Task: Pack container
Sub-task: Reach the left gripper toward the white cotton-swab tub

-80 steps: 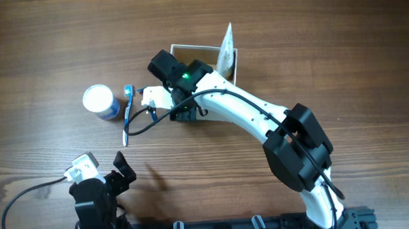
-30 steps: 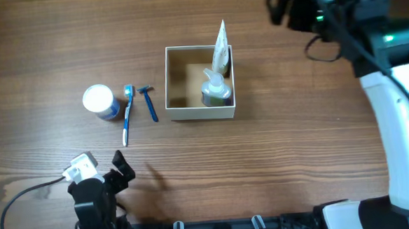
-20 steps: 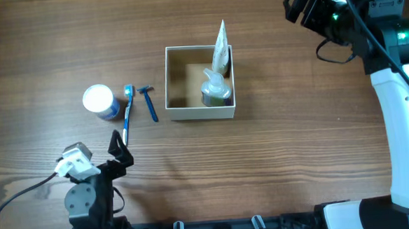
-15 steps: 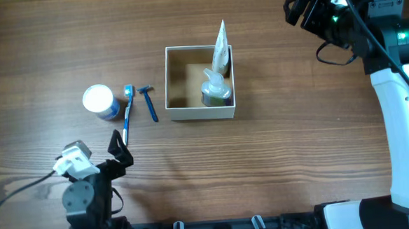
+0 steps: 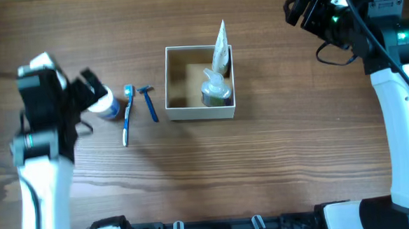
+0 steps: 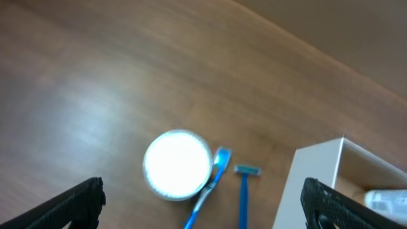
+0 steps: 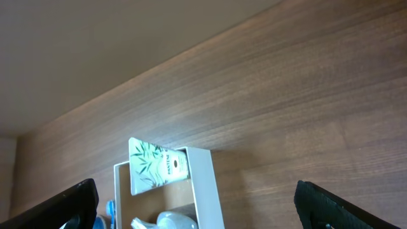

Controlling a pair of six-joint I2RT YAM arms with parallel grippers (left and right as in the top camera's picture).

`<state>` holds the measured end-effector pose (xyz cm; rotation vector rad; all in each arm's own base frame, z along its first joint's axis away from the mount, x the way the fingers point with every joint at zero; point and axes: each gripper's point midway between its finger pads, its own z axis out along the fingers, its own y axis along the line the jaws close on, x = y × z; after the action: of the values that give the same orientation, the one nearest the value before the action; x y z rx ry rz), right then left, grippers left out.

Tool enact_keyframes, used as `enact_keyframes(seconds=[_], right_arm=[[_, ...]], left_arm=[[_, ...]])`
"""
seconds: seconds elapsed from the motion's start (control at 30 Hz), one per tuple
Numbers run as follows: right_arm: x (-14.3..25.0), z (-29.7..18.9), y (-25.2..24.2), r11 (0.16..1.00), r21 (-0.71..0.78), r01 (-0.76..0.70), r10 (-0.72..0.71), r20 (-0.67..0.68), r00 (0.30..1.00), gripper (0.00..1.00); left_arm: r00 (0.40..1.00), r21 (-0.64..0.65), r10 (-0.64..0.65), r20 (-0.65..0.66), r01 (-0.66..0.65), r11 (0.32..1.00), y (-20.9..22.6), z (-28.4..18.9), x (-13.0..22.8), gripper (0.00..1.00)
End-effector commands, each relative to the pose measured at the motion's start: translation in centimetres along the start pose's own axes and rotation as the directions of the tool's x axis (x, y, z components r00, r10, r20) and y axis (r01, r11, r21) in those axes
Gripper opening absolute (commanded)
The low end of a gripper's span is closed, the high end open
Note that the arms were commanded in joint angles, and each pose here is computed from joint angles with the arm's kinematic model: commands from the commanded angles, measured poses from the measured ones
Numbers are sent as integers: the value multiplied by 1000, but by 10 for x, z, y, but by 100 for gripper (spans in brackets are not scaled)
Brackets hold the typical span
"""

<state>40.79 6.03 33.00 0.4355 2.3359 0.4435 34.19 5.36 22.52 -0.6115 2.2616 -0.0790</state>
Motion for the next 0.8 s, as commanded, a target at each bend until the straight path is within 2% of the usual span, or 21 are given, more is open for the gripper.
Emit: enact_keyframes(seconds=[0.0,0.13,0.37,0.47,0.77], right_arm=[[0,-1,2,1000,-6,-9,9,0,1000,100],[0,-1,2,1000,-6,-9,9,0,1000,100],[0,-1,2,1000,-6,-9,9,0,1000,100],[0,-1,2,1000,-6,-9,9,0,1000,100],[0,-1,2,1000,-6,-9,9,0,1000,100]], left_arm=[[996,100,11,-87,-2,995,-30,26,-22,100],[989,72,10,-150,1,997,-27,55,-15,99],[932,-43,-7,-362,-9,999,-3,97,38,94],[898,-83,-18,-439,-20,996,7,111,59,96],[855,-178,-34,-517,-69,982,29,132,86,94]])
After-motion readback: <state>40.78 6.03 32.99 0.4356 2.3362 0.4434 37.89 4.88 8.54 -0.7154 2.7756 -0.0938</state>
